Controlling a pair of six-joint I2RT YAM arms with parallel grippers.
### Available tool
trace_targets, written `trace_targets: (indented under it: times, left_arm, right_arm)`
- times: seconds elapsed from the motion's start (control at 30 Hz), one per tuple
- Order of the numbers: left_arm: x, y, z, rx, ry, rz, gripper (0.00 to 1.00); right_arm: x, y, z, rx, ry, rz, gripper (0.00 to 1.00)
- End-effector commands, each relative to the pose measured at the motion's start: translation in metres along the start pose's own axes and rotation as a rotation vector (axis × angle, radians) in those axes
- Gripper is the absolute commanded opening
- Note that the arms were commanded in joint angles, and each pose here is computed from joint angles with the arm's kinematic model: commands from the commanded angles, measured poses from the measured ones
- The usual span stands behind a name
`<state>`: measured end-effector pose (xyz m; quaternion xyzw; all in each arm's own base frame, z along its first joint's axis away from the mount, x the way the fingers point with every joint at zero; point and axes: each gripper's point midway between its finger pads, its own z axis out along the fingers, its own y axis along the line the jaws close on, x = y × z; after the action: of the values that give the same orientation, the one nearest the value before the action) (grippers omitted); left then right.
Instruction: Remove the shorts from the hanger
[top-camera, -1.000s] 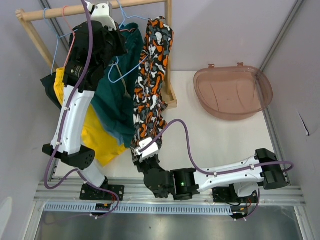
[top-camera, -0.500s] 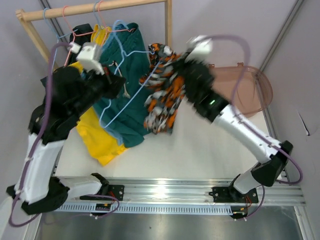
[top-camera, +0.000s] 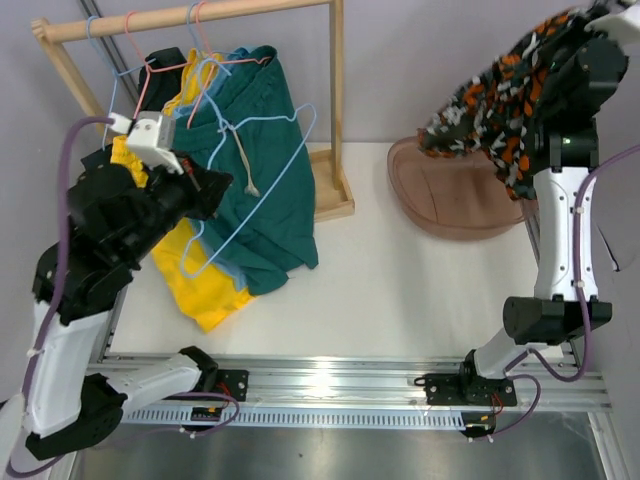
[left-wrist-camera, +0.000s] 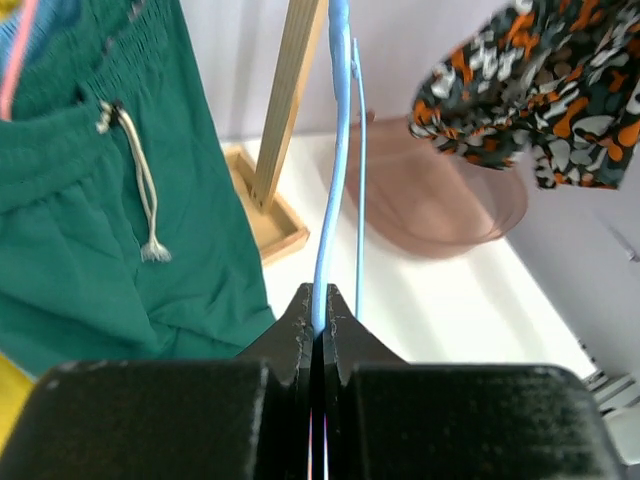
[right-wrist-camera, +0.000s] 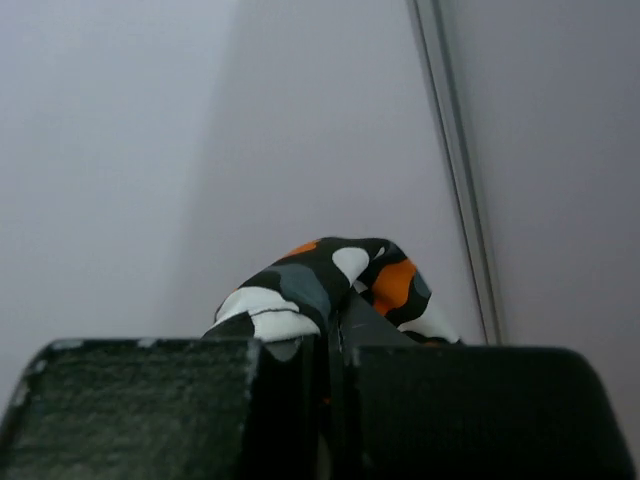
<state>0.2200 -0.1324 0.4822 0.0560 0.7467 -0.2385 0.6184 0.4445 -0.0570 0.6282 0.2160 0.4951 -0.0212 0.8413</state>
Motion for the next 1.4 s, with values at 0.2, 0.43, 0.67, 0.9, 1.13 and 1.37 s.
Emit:
trace_targets:
  times: [0.2,0.43,0.67,0.9,1.13,1.37]
  left_arm:
    - [0.011,0.001,0.038,-0.023,0.004,0.016,0.00]
    - [-0.004,0.013,0.058,-0.117,-0.024,0.067,0.00]
    - [-0.048,0.017,0.110,-0.224,-0.085,0.162,0.00]
    - [-0.082,0.017,0.178,-0.297,-0.129,0.223,0.00]
    - [-0.077,0.046,0.237,-0.352,-0.164,0.180,0.00]
    - [-0.070,0.063,0.268,-0.384,-0.181,0.160,0.00]
  right_arm:
    - [0.259,-0.045,-0.024,-0.086,0.492,-0.030,0.00]
    - [0.300,-0.051,-0.036,-0.075,0.624,-0.022,0.99]
    - [0.266,-0.013,-0.080,-0.113,0.644,0.057,0.99]
    - [0.227,0.016,-0.188,-0.225,0.627,0.026,0.99]
    - [0.226,0.012,-0.286,-0.333,0.701,0.172,0.99]
    - [0.239,0.023,-0.328,-0.393,0.771,0.114,0.99]
